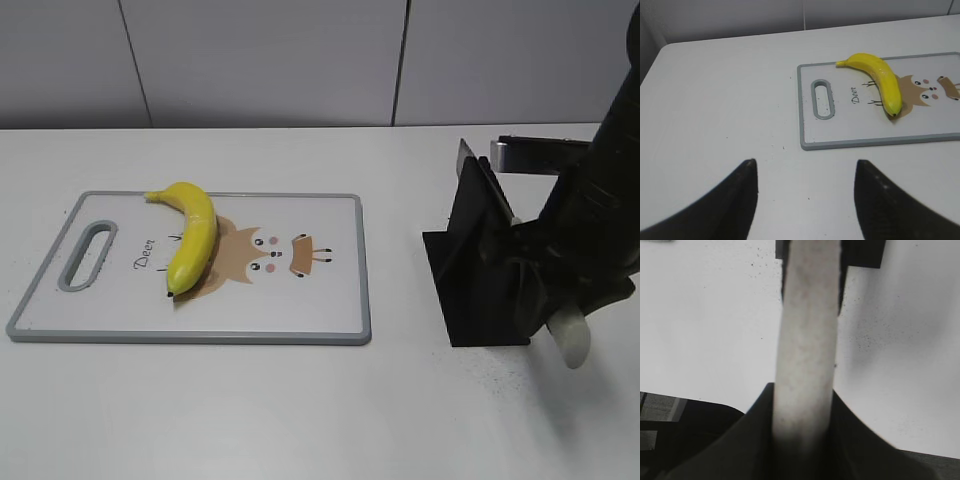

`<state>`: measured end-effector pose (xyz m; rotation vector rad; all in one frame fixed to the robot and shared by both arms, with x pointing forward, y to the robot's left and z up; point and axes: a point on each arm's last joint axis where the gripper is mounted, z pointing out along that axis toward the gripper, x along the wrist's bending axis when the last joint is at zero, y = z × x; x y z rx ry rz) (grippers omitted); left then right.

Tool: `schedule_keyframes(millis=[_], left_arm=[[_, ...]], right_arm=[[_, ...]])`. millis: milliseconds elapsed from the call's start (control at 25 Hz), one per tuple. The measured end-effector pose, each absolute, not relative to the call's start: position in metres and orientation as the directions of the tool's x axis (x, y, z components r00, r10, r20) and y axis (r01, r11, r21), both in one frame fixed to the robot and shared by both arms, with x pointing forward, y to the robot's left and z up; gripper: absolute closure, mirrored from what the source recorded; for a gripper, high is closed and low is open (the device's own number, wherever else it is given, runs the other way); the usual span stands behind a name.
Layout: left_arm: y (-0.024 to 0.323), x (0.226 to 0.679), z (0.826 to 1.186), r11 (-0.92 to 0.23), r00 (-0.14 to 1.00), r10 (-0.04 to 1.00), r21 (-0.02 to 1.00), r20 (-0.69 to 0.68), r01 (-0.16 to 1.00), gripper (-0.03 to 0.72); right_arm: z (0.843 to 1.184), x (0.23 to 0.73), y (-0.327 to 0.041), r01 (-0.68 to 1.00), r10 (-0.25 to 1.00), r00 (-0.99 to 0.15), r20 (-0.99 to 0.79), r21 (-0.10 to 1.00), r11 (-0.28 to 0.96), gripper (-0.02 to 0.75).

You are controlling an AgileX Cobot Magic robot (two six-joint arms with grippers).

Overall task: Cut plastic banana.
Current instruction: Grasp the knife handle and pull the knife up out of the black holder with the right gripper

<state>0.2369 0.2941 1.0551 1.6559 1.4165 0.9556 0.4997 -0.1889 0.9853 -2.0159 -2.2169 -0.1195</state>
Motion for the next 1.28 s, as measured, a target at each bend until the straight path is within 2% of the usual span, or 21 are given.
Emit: schedule_keyframes(millis=[480,1280], left_arm=[[0.294,0.237,1.055,-0.113,0.111,0.991,0.893,0.071,0.437,0.097],[0.294,0.237,1.055,-0.113,0.111,0.991,0.893,0.071,0.437,0.097]], right_arm=[[0.986,0.497,-0.189,0.995,0.985,-0.053,0.162,-0.073,0.066,0.552],[1.033,0.511,-0.19,0.997,0.989,-0.079,0.124,0.03,0.076,0.554]])
